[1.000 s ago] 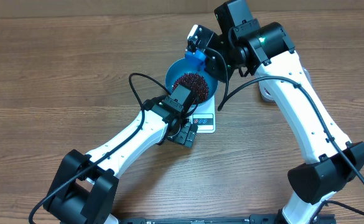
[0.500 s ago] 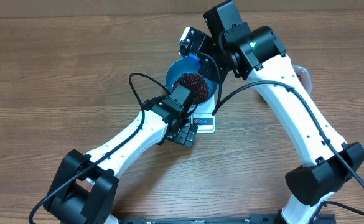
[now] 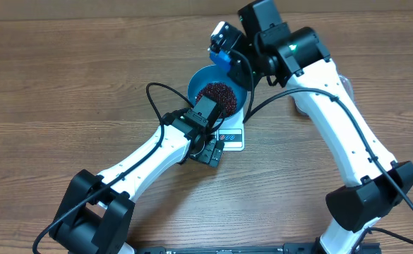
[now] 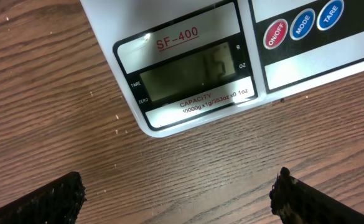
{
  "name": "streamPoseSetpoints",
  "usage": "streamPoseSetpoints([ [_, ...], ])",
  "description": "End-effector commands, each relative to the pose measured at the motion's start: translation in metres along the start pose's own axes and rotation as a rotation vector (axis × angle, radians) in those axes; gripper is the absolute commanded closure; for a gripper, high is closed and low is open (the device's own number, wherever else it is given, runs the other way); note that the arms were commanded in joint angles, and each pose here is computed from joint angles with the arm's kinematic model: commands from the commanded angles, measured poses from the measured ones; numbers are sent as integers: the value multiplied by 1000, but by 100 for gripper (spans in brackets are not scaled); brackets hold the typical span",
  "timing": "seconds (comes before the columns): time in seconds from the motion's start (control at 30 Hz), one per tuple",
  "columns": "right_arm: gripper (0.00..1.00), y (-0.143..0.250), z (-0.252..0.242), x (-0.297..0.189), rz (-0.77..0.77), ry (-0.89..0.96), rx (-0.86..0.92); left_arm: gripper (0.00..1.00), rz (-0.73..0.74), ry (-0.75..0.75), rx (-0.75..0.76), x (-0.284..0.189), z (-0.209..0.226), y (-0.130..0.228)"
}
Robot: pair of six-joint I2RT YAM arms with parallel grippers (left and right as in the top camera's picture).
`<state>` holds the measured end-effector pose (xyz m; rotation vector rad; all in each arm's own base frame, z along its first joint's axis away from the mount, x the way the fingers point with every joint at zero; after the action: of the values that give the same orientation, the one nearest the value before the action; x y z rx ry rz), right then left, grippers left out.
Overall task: Scoop item into bowl and weigh 150g on scale
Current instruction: 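Pour the beans from the scoop into the teal bowl, shaking it, then move the empty scoop back over the bean container with the right gripper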
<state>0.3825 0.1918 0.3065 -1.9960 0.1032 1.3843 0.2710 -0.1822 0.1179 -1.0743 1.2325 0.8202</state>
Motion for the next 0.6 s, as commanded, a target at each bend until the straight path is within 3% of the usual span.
streamPoseSetpoints([
  [0.0,96,-1,-10,-9,-57,-36,112,1,-10,-7,-5,-3,1,2],
  [0.2,96,19,-43,-13,-48,8,354,0,-10,-7,-5,-3,1,2],
  [0.57,96,114,-107,-35,149,110,604,0,-10,-7,-5,-3,1,2],
])
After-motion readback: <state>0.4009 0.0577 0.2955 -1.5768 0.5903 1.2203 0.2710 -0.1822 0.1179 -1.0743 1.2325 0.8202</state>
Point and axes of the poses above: each gripper's point midway between its finger pads, its own x axis out along the fingers, its own z axis along the line the jaws close on, y = z × x, the point moved 7 cm from there along -x, back along the fingers, and after that the axes turned 1 degree about -x, right-handed, at the moved point
